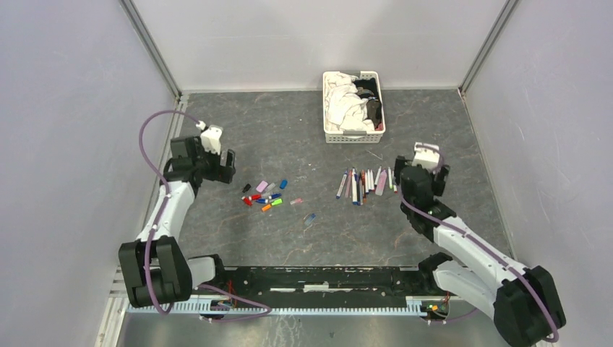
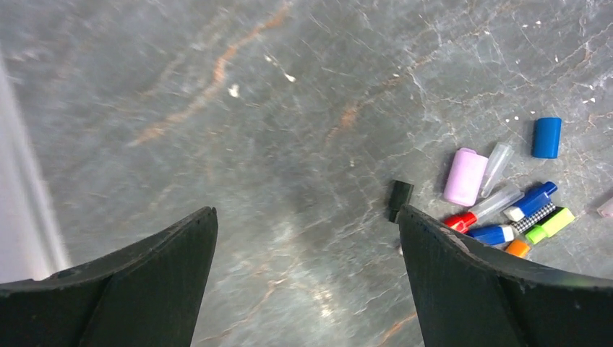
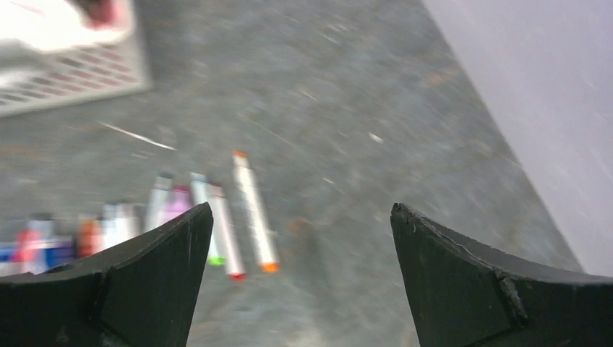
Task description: Open the pen caps
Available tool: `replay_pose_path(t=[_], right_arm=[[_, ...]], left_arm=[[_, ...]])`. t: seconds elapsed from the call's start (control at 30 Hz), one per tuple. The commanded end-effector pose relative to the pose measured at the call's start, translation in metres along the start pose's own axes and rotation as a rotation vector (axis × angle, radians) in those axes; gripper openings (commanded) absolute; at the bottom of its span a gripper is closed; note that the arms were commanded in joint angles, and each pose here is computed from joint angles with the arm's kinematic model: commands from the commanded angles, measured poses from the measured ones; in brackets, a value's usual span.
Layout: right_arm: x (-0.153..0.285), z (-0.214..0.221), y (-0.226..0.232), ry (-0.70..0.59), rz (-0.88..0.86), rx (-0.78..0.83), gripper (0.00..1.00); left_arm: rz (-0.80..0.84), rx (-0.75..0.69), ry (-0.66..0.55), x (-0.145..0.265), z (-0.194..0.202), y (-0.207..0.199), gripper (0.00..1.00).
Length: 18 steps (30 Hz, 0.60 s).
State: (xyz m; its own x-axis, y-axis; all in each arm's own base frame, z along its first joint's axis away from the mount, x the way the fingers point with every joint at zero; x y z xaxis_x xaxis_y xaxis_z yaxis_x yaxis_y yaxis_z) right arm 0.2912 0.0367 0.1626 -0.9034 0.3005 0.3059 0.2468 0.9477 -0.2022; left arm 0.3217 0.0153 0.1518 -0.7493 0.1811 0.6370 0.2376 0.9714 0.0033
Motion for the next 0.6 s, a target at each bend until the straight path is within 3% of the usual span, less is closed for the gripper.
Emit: replay_pose_path(t=[0.0, 0.23, 0.57], right_arm=[[-0.001, 0.023, -0.067, -0.068, 0.343, 0.036, 0.98], [-0.002, 0.064, -0.097, -0.132, 0.434, 0.052, 0.98], [-0.009, 0.086, -0.086, -0.209, 0.329, 0.102, 0.98]], left_arm=[[0.060, 0.113, -0.208, -0.022, -0.015, -0.012, 1.00], [0.063, 0.188, -0.349, -0.047, 0.002, -0.013, 1.00], [-0.016, 0.222, -0.461, -0.066, 0.014, 0.000, 1.00]])
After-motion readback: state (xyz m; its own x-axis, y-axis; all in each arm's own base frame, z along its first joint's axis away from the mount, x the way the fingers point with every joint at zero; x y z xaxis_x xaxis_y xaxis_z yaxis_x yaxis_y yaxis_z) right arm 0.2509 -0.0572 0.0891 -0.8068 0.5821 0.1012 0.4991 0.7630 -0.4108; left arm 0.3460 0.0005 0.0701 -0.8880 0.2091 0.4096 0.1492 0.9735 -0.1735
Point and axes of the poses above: each gripper's point midway between its finger pads, its own x axis back along the fingers, its own y axis along the line the jaws close on, z = x × y, the point moved 2 cm from there along x, back along the fingers, and after that the axes turned 7 degrees about x, right-handed, at the moved point
